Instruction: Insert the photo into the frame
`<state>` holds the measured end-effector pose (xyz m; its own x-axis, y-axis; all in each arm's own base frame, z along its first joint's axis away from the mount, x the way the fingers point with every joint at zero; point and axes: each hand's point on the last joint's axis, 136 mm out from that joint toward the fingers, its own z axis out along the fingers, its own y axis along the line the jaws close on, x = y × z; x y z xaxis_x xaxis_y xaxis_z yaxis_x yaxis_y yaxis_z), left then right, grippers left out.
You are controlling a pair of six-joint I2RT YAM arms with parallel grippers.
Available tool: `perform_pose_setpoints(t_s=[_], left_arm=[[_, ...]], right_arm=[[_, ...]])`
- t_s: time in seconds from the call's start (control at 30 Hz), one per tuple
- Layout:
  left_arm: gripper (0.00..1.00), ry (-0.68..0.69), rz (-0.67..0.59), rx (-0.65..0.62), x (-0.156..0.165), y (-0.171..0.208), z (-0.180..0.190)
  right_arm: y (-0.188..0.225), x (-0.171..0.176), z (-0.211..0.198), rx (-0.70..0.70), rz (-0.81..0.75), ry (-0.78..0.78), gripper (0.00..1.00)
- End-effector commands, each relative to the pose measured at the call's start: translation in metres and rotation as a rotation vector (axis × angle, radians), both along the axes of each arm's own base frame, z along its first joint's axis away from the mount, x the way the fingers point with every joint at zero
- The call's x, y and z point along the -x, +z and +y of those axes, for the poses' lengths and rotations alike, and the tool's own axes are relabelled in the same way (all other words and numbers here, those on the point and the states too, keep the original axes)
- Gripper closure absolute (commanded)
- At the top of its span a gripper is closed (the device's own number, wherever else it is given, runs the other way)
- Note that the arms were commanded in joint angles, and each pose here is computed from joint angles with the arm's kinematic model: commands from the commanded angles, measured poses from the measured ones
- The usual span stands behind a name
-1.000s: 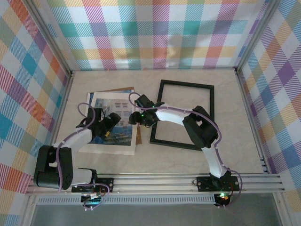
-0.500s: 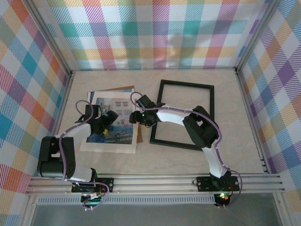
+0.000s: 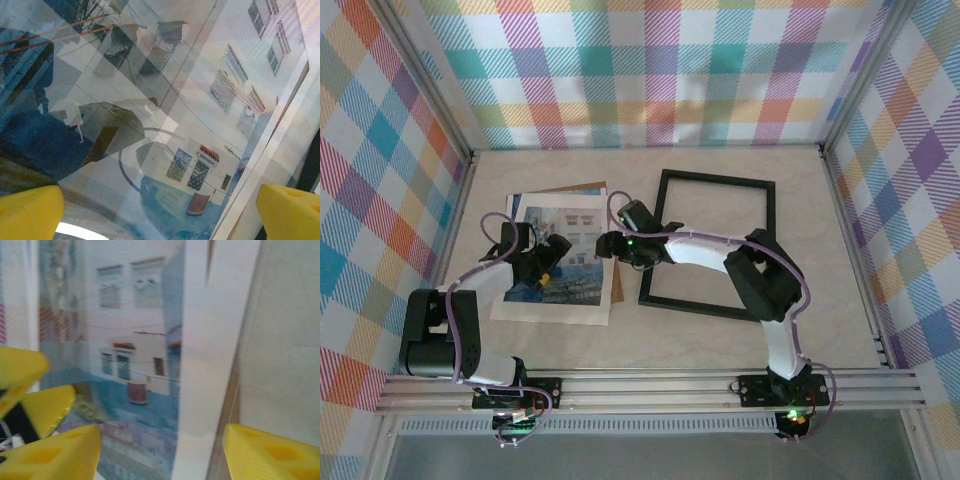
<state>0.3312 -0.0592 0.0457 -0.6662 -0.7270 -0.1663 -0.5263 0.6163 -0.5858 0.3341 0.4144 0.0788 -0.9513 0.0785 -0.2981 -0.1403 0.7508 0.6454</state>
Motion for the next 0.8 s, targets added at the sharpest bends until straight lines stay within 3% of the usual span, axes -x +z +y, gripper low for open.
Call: perform_pose_setpoints(t_s=[0.0,0.5,0.63,0.77], left_arm=[[0.0,-0.009,0.113,-0.008,0.024,-0.025,0.001],[0.0,-0.012,0.112,0.005,0.025,-0.025,-0.002],[0.0,-0.018,0.104,0.003,0.023,-0.02,-0.002],[0.0,-0.028,0.078,-0.015,0.015,-0.004,0.0]], right_arm=[[0.026,-0.005,0.011,-0.105,-0.034,0.009,0.35],[-0.007,0.0,0.021,-0.098,0.13,-0.03,0.55],[-0.004,-0.003,0.017,-0.081,0.116,-0.037,0.7],[0.008,-0.005,0.021,-0.09,0.095,-0.015,0.93]])
